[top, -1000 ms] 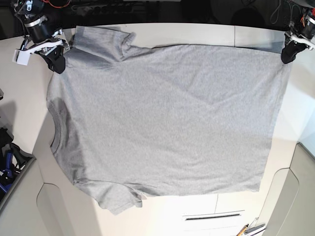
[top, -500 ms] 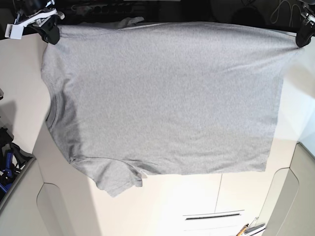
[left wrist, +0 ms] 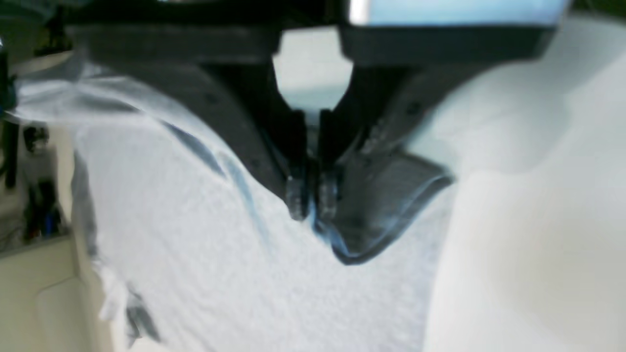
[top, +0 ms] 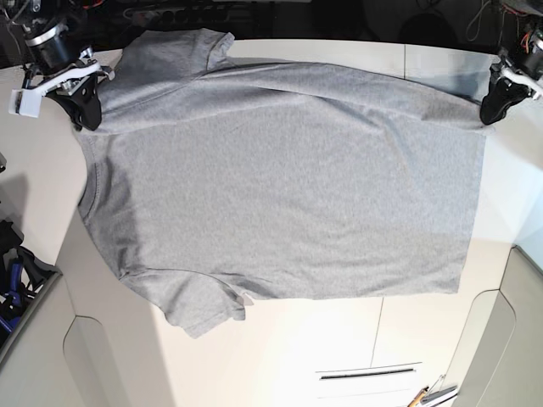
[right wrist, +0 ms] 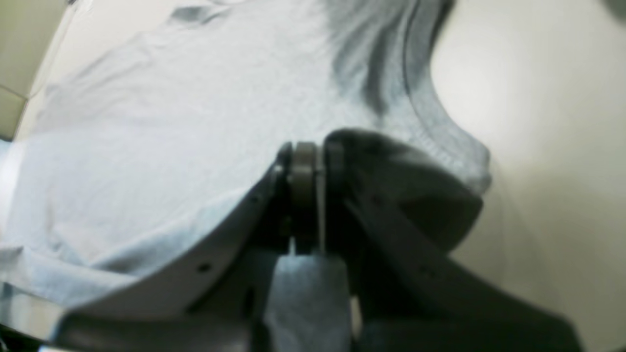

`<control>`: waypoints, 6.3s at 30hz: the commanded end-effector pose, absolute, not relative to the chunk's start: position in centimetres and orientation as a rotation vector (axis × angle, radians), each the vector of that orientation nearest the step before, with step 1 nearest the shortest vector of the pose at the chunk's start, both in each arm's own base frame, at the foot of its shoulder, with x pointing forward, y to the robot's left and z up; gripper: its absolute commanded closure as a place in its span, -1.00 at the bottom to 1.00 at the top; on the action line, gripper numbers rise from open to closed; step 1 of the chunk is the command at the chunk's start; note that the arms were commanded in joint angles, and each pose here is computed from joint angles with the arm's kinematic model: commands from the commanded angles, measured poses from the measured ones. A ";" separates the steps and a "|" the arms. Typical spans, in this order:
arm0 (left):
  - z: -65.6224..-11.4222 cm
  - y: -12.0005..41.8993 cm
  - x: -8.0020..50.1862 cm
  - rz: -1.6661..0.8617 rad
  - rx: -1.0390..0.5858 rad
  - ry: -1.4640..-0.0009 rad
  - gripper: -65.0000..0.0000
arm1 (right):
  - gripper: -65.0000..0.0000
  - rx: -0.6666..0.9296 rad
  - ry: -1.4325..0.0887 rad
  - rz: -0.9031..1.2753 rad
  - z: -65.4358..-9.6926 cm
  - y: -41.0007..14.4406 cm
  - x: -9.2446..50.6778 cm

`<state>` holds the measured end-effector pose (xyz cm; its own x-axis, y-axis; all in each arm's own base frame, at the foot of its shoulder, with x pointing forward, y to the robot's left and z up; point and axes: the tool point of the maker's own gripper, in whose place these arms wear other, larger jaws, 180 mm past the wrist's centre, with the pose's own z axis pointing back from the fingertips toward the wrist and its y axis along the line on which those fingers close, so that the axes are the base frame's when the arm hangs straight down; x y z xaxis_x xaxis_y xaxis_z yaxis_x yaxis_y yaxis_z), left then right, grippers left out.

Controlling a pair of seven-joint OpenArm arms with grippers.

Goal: Fold the T-shirt properly
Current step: 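Lift the hem with both grippers and pull it back toward the arms, then release the hem with the right gripper and regrasp the shirt edge nearby, then fold the shirt edge over with the right gripper, left gripper holding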

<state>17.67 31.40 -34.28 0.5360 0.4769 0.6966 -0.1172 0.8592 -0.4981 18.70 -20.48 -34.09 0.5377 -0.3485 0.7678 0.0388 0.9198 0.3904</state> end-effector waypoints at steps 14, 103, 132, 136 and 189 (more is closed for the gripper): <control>-33.6 34.4 20.2 0.297 -0.208 -0.990 1.00 | 1.00 0.364 -1.035 -0.245 -36.6 -21.7 26.9; -33.6 35.6 20.6 0.318 -0.133 -0.999 0.21 | 0.09 0.382 -0.782 -0.366 -41.0 -16.3 17.1; -33.6 35.6 20.5 0.320 -0.139 -0.996 0.21 | 0.09 0.285 -0.819 -0.284 -39.7 -16.8 18.6; -33.6 35.5 20.6 0.322 -0.143 -0.998 0.21 | 0.09 0.267 -0.772 -0.331 -41.3 -17.4 17.7; -32.0 33.1 21.4 0.232 -0.273 -1.072 0.34 | 0.49 0.537 -1.109 -0.024 -30.5 -12.3 37.1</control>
